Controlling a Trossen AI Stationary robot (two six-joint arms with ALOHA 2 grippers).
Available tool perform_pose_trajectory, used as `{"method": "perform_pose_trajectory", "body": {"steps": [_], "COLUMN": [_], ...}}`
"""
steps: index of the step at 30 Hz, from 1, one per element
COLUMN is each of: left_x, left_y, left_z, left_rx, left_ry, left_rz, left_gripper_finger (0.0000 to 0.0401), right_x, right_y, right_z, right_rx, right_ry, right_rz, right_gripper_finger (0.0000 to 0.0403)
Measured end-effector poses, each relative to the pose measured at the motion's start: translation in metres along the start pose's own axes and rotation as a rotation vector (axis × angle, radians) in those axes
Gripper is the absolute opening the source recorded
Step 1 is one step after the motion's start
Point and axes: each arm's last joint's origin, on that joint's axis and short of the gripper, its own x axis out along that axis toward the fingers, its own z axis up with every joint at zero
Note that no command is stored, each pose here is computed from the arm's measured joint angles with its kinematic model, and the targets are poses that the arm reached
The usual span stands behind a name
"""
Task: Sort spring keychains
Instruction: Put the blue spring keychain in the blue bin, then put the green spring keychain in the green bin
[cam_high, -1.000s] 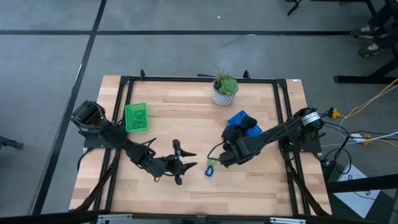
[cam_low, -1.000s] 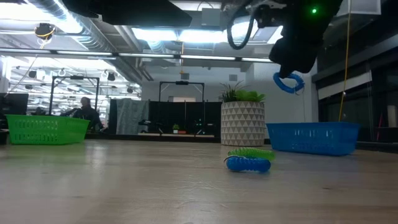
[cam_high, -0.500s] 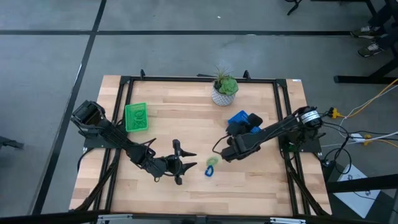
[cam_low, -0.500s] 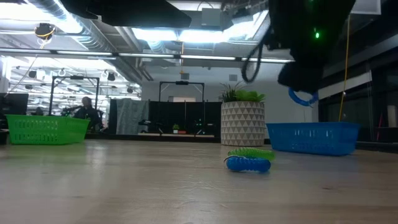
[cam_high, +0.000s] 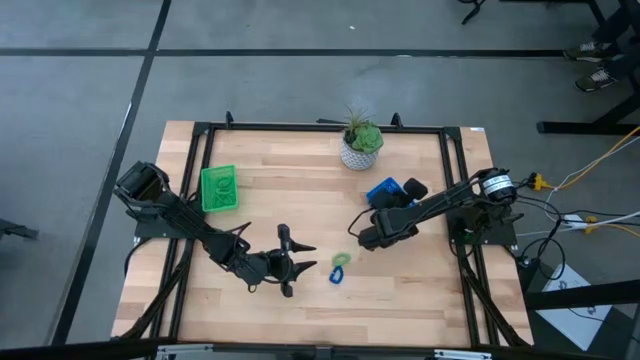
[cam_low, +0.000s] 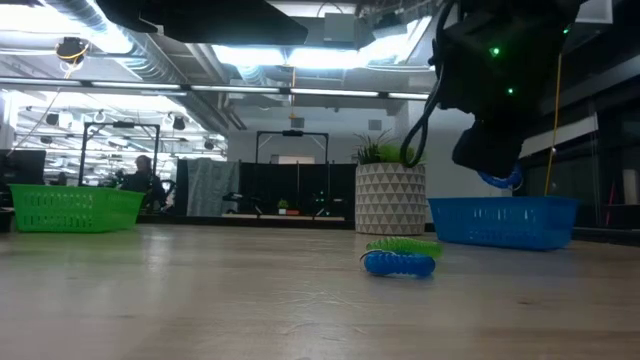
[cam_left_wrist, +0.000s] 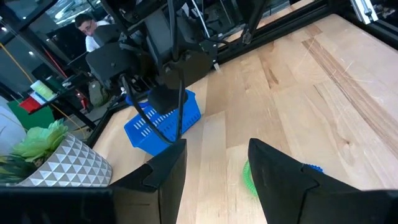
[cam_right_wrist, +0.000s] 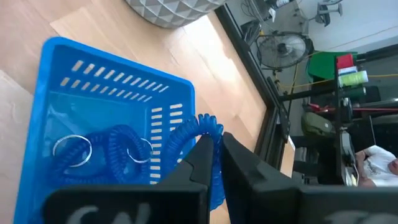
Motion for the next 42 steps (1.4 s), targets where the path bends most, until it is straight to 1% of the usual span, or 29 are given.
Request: {"method": "perform_pose_trajectory", "body": {"steps": [4, 7, 10, 17, 21, 25, 27, 29, 32, 37, 39, 42], "left_x": [0.000, 0.000, 0.000, 0.000, 0.001, 0.003, 0.003, 0.003, 0.003, 0.003, 0.003, 0.003], "left_y": [0.000, 0.000, 0.000, 0.000, 0.001, 0.003, 0.003, 0.003, 0.003, 0.003, 0.003, 0.003], "left_z": [0.000, 0.000, 0.000, 0.000, 0.000, -0.001, -0.001, -0.001, -0.001, -0.001, -0.001, -0.001], "left_rx": [0.001, 0.001, 0.001, 0.003, 0.002, -0.003, -0.013, -0.015, -0.017, -0.034, -0.052, -0.070], "left_ry": [0.000, 0.000, 0.000, 0.000, 0.002, 0.006, 0.006, 0.006, 0.006, 0.007, 0.006, 0.006], "left_rz": [0.000, 0.000, 0.000, 0.000, 0.004, 0.011, 0.012, 0.012, 0.012, 0.014, 0.014, 0.014], "left_gripper_finger": [0.0169, 0.0169, 0.0169, 0.0169, 0.0169, 0.0169, 0.0169, 0.0169, 0.0169, 0.0169, 0.0169, 0.0169], "right_x": [0.000, 0.000, 0.000, 0.000, 0.000, 0.000, -0.001, -0.007, -0.021, -0.045, -0.047, -0.044], "right_y": [0.001, 0.001, 0.001, 0.004, 0.005, 0.006, 0.006, 0.007, 0.008, 0.000, -0.004, -0.006], "right_z": [0.001, 0.001, 0.002, 0.003, 0.002, 0.000, 0.001, 0.003, 0.005, 0.004, 0.000, -0.009], "right_rx": [0.004, 0.008, 0.017, 0.043, 0.046, 0.044, 0.047, 0.056, 0.078, 0.129, 0.148, 0.183], "right_ry": [-0.007, -0.020, -0.031, -0.033, 0.012, 0.056, 0.055, 0.018, -0.107, -0.296, -0.352, -0.419], "right_rz": [0.002, -0.002, 0.001, 0.024, 0.048, 0.069, 0.072, 0.082, 0.122, 0.216, 0.254, 0.343], "right_gripper_finger": [0.0027, 0.0043, 0.0070, 0.0149, 0.0192, 0.0223, 0.0233, 0.0237, 0.0236, 0.0227, 0.0224, 0.0220]}}
